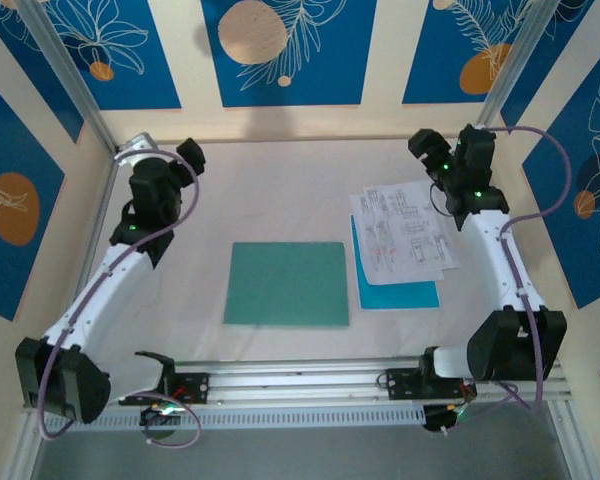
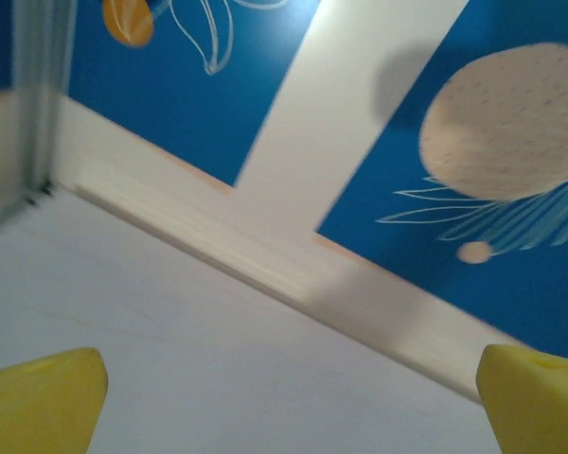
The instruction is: Put the files into the folder
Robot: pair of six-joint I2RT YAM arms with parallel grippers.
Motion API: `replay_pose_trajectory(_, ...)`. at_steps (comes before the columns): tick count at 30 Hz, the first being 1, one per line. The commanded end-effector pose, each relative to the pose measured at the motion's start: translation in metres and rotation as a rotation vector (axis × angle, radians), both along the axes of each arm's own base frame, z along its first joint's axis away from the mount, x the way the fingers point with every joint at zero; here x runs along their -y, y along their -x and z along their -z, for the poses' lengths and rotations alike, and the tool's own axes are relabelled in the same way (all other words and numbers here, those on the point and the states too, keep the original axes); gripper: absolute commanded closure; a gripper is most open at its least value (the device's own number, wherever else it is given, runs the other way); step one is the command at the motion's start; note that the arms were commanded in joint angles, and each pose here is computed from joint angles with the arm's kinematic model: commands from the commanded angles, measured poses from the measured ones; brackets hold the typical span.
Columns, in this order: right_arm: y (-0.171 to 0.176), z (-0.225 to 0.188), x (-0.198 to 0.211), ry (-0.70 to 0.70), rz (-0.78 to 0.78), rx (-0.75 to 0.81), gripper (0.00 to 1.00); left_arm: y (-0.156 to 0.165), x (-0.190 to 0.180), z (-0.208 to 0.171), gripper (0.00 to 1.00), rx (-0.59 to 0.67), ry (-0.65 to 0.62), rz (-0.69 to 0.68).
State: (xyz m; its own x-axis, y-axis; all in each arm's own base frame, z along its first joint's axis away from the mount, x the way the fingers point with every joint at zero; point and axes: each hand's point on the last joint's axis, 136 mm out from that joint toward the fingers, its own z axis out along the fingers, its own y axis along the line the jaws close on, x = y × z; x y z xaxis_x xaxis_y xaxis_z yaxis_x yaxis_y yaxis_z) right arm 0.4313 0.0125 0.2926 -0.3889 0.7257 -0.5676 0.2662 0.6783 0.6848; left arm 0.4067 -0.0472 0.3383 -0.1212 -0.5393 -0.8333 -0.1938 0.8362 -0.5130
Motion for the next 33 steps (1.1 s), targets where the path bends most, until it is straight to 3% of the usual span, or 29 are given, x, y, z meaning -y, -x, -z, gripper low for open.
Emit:
replay_pose_trajectory(1, 0.044, 0.060, -0.060, -0.105, -0.152, -0.338, 0.18, 0.034, 0.051, 0.099, 0.00, -0.480, 0.258, 0.108)
replay_pose_trajectory(4, 0.060, 0.057, -0.093, 0.033, -0.264, -0.367, 0.17, 0.077, 0.081, 0.122, 0.00, -0.694, 0.267, 0.115)
replay_pose_trajectory(8, 0.087, 0.076, -0.132, 0.058, -0.420, -0.446, 0.21, 0.152, 0.107, 0.169, 0.00, -0.965, 0.404, 0.088)
replay_pose_trajectory(15, 0.127, 0.111, -0.174, 0.095, -0.604, -0.517, 0.25, 0.229, 0.137, 0.211, 0.01, -1.087, 0.693, -0.031)
replay_pose_trajectory(21, 0.137, 0.127, -0.187, 0.073, -0.663, -0.563, 0.28, 0.263, 0.167, 0.242, 0.04, -1.151, 0.855, -0.107)
replay_pose_trajectory(27, 0.143, 0.130, -0.191, 0.077, -0.684, -0.585, 0.30, 0.269, 0.188, 0.270, 0.11, -1.165, 0.927, -0.148)
replay_pose_trajectory(30, 0.144, 0.130, -0.192, 0.078, -0.694, -0.582, 0.30, 0.261, 0.195, 0.278, 0.18, -1.143, 0.946, -0.162)
replay_pose_trajectory(33, 0.144, 0.129, -0.192, 0.082, -0.701, -0.580, 0.30, 0.253, 0.201, 0.288, 0.31, -1.122, 0.955, -0.171)
